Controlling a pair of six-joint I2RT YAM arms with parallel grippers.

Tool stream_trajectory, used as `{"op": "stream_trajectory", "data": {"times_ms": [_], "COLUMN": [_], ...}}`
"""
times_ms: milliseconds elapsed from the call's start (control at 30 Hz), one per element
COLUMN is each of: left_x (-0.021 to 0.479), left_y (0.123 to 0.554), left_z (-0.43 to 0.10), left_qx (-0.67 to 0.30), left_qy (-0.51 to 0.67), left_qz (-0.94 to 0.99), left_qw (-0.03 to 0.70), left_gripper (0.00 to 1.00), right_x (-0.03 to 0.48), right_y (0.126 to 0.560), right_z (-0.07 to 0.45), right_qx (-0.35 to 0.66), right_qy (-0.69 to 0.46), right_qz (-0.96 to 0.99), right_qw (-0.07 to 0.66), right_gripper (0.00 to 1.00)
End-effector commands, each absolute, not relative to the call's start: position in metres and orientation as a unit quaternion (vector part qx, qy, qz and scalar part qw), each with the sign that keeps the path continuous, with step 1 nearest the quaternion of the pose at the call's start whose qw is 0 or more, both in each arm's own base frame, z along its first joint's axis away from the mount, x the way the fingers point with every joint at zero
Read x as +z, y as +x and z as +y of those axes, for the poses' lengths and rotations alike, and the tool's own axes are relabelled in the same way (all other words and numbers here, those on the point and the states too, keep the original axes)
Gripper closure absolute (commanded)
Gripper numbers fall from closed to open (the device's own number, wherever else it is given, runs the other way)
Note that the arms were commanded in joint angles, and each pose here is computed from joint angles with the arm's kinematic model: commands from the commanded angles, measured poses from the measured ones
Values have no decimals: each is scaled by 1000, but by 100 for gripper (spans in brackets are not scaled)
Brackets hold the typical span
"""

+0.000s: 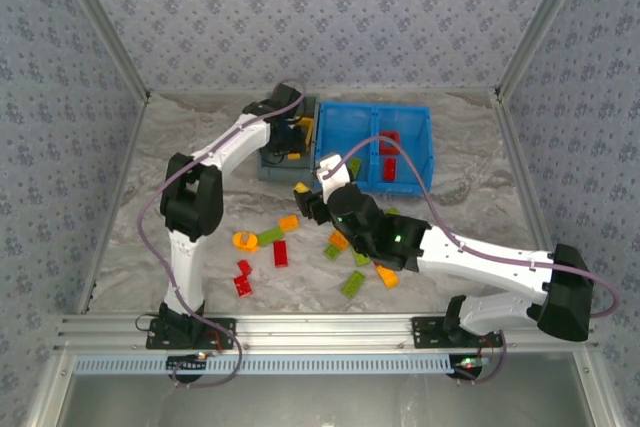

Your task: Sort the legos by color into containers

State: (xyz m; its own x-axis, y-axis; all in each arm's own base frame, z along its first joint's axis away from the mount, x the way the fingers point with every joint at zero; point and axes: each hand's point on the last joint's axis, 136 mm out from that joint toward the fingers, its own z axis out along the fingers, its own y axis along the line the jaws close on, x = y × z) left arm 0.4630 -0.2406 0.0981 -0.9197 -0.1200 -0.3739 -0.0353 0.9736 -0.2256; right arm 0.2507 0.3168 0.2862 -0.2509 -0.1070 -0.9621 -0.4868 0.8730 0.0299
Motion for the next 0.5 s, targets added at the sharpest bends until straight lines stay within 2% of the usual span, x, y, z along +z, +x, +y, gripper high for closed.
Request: {"op": "stream_trajectory", "data": {"times_ms": [0,200,467], "left_x": [89,93,149], "left_y": [461,456,445], "left_z": [-248,-244,-227], "left_qx": [-125,-123,-122], "left_qy": [-41,-52,-73], "left_qz": [974,973,961], "left_qw": [184,187,235], "left_gripper": [66,48,44], "right_x": [288,283,277], "right_y": [251,250,246], "right_z": [313,308,279], "right_qx": [162,161,139], "right_qy": [-175,-171,-142], "right_qz": [778,786,801], "right_qw": [581,571,565], "right_gripper": [30,30,30]}}
